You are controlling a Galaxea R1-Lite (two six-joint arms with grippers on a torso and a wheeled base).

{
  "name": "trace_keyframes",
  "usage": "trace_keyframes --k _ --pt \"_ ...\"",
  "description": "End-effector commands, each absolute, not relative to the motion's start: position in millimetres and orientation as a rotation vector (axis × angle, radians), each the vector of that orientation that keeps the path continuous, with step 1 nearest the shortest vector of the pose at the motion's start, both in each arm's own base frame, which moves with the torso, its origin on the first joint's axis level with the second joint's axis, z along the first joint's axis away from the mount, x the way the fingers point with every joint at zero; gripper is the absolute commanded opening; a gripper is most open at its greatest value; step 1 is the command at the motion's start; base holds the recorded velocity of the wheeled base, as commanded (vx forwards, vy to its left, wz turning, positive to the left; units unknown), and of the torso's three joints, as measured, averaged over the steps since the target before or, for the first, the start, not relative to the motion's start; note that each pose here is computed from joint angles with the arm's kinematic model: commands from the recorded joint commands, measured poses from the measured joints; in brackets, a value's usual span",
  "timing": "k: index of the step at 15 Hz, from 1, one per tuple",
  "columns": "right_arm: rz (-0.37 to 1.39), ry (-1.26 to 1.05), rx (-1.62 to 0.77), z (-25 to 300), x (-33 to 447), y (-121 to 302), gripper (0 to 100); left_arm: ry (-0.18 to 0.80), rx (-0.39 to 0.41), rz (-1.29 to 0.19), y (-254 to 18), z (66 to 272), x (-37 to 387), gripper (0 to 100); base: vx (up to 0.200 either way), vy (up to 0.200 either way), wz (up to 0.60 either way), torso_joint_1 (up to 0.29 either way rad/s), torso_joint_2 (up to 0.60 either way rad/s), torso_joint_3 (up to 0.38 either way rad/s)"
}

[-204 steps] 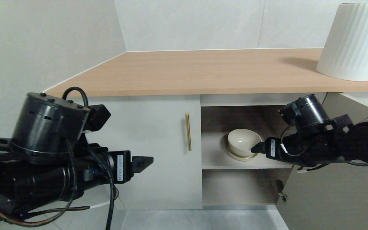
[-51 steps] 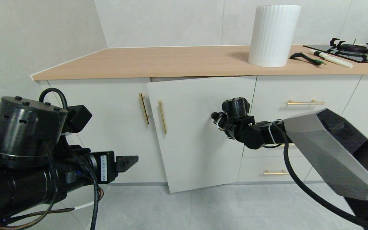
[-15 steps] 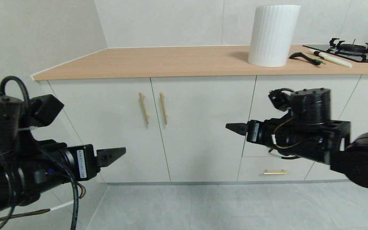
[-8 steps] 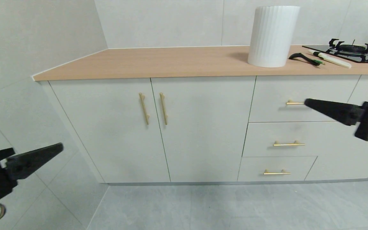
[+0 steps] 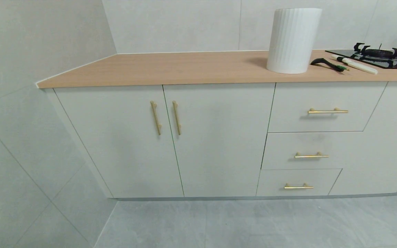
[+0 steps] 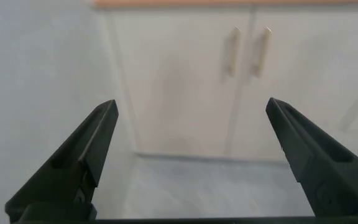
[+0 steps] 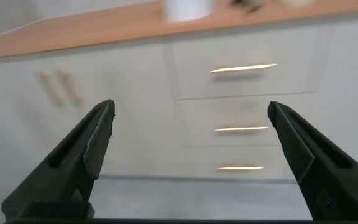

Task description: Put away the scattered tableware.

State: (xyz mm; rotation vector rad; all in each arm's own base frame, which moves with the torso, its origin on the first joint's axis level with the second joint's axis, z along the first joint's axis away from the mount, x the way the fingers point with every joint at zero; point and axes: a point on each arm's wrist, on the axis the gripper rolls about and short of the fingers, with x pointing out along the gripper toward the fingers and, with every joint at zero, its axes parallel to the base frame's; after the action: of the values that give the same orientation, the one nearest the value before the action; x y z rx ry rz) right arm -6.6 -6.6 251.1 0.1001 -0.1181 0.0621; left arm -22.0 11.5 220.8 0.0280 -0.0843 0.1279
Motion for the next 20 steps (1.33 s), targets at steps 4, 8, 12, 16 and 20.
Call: trace_keyframes --k 4,8,12,16,20 --pt "-0.177 -0.249 0.028 194 -89 -7 100 -0.202 0.054 0.215 12 177 -56 100 0.000 0.000 0.00 0.000 0.00 0.000" --pt "-0.260 -0.196 0.043 167 -79 -6 100 -0.247 0.077 0.268 7 167 -66 100 0.000 0.000 0.00 0.000 0.00 0.000" --pt "-0.253 -0.108 0.044 123 -45 -6 100 -0.164 0.062 0.264 6 142 -56 100 0.000 0.000 0.00 0.000 0.00 0.000" --pt "-0.042 -0.131 0.037 89 -24 -1 100 -0.066 0.078 0.167 4 106 -35 100 0.000 0.000 0.00 0.000 0.00 0.000" --pt "-0.035 -0.004 0.025 76 -23 -1 100 -0.008 0.081 0.019 0 77 -23 100 0.000 0.000 0.00 0.000 0.00 0.000"
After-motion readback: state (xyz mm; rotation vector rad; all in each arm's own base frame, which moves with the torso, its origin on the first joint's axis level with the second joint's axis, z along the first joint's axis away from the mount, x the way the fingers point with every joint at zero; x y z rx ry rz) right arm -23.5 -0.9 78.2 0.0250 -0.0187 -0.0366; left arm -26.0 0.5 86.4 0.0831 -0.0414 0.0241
